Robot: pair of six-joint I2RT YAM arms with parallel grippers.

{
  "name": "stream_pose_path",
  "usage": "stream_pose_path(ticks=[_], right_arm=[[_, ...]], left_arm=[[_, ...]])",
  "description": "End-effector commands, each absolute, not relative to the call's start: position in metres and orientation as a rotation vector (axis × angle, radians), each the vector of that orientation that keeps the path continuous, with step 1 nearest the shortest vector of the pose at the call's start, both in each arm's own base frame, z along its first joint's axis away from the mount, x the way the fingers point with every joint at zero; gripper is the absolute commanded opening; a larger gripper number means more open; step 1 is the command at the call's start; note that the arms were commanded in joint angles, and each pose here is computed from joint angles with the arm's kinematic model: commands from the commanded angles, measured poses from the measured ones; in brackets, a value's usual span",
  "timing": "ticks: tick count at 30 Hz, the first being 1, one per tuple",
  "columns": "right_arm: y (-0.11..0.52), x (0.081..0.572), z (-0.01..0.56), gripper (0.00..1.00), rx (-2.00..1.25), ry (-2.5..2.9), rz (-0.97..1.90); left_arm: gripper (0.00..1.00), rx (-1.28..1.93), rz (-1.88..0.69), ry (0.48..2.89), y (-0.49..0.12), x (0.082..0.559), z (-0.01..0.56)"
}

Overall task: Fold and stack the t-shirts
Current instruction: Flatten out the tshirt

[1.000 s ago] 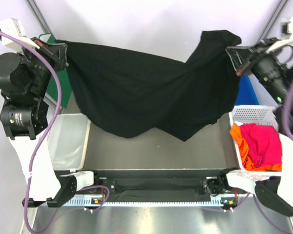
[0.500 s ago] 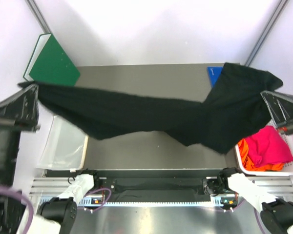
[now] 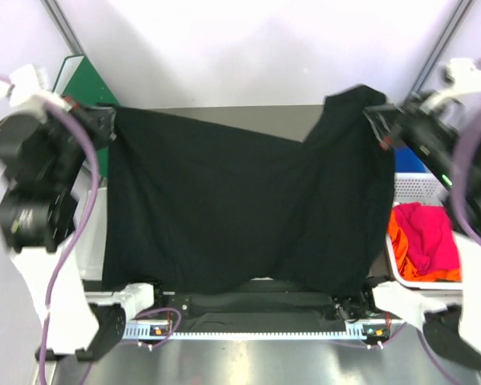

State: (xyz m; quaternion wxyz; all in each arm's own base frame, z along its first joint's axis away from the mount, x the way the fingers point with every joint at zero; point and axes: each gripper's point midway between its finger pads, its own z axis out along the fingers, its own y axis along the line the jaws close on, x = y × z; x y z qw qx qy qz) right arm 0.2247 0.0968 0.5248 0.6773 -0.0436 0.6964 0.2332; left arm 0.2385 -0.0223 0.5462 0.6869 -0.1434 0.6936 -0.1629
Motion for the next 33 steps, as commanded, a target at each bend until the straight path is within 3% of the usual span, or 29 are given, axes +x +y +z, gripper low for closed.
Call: stream_pose_path(ticks=[1, 5, 14, 25, 33], right_arm=[[0.109, 0.301, 0.528, 0.0, -0.109, 1.51, 0.467], [0.116, 0.318, 0.542, 0.0, -0.128, 1.484, 0.476], [0.102, 0.285, 0.637, 0.0, -0.106, 1.212, 0.468], [0.072, 0.183, 0.735, 0.0, -0.057, 0.848, 0.523], [0.056, 0.104, 0.742, 0.0, -0.047, 0.789, 0.596]], left_arm=[[0.0, -0.333, -0.358, 1.501, -0.019, 0.271, 0.553], [0.0, -0.342, -0.32, 1.45, -0.011, 0.283, 0.575], [0.0, -0.324, -0.37, 1.228, -0.011, 0.259, 0.638], [0.0, -0.278, -0.427, 1.082, -0.017, 0.199, 0.675], [0.0, -0.267, -0.432, 1.047, -0.018, 0.139, 0.681]])
